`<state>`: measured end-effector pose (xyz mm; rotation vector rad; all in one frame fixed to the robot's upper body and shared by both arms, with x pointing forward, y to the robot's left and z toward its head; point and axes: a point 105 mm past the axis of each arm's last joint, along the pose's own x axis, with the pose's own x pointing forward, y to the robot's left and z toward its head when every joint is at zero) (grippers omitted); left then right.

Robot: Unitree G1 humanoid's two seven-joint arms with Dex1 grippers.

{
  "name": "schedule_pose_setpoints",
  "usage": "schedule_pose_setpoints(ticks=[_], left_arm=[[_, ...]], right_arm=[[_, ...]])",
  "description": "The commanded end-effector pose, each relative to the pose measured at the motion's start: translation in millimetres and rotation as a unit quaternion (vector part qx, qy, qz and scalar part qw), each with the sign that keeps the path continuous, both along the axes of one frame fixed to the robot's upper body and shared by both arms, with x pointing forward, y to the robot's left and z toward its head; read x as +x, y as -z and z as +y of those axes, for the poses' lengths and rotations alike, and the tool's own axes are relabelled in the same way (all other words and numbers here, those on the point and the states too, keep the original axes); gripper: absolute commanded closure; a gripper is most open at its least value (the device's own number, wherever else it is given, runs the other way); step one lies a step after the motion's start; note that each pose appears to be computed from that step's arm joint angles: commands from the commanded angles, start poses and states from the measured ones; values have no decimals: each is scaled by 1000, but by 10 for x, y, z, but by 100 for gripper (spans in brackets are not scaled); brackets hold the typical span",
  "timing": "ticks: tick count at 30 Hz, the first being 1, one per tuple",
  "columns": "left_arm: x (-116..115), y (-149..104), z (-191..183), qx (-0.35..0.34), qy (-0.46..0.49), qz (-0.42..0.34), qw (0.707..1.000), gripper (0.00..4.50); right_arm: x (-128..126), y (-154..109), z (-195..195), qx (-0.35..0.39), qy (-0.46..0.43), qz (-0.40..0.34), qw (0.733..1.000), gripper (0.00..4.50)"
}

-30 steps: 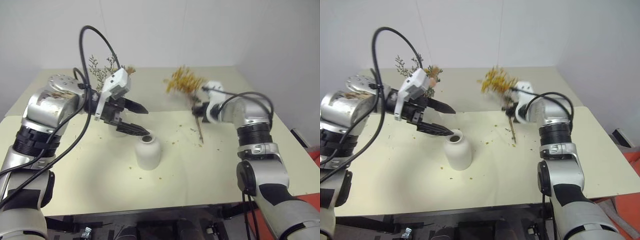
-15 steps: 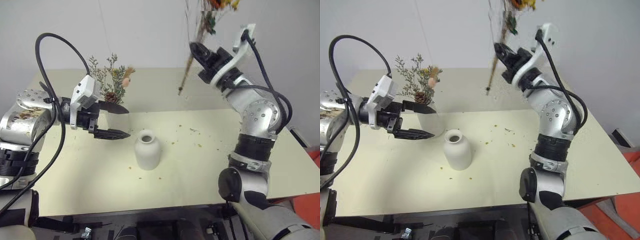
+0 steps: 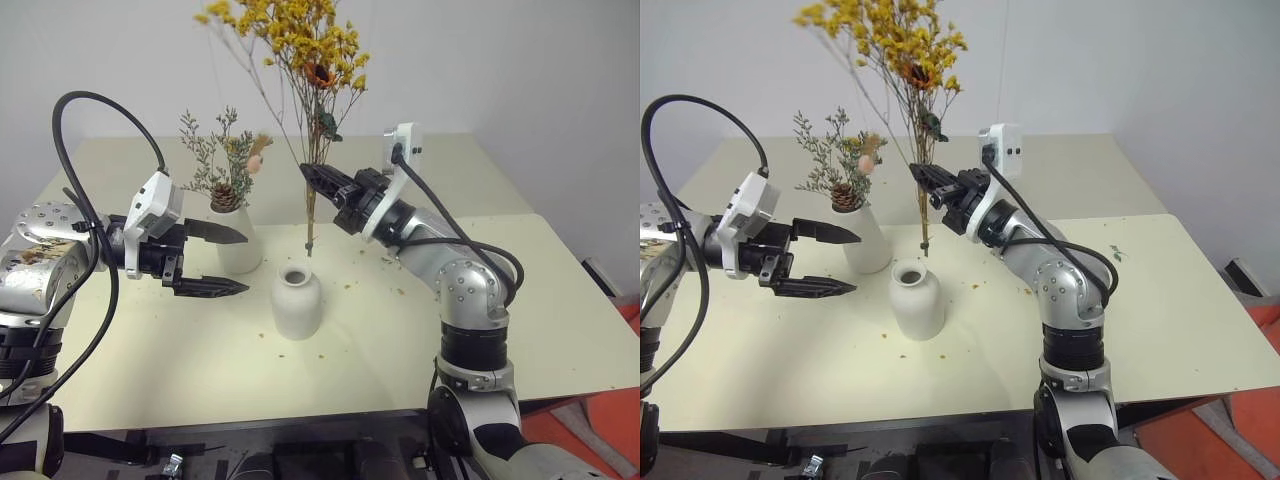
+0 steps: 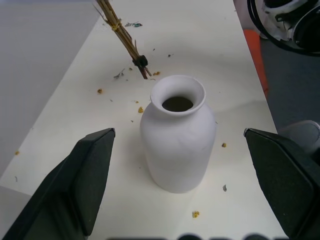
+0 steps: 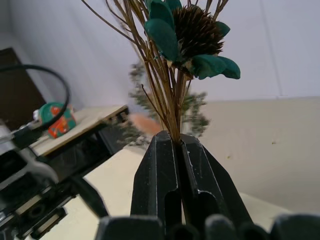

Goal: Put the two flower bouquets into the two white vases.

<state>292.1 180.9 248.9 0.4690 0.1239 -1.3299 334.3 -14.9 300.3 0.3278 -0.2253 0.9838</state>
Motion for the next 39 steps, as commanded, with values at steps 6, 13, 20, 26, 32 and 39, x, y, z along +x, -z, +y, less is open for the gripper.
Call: schedule_pose_setpoints(ticks=[6, 13, 20, 26, 32, 39], left_arm=[[-51, -112, -54, 4, 22, -24, 999, 0], [-34, -105, -85, 5, 35, -21, 999, 0], [-25, -96, -110, 6, 40, -22, 999, 0], [-24, -75, -130, 5, 42, -20, 999, 0], [-17, -78, -133, 5, 43, -19, 999, 0], [-22, -76, -144, 6, 47, -19, 999, 0]], right_arm=[[-308, -275, -6, 42, -49, -83, 994, 443], [-429, -204, 18, 30, -119, -92, 988, 443], [-390, -38, 116, 6, -126, -90, 988, 443], [-273, 151, 118, -2, -115, -69, 991, 443], [-277, 248, 110, -32, -134, -75, 988, 443], [-352, 271, 109, -62, -177, -91, 978, 443]])
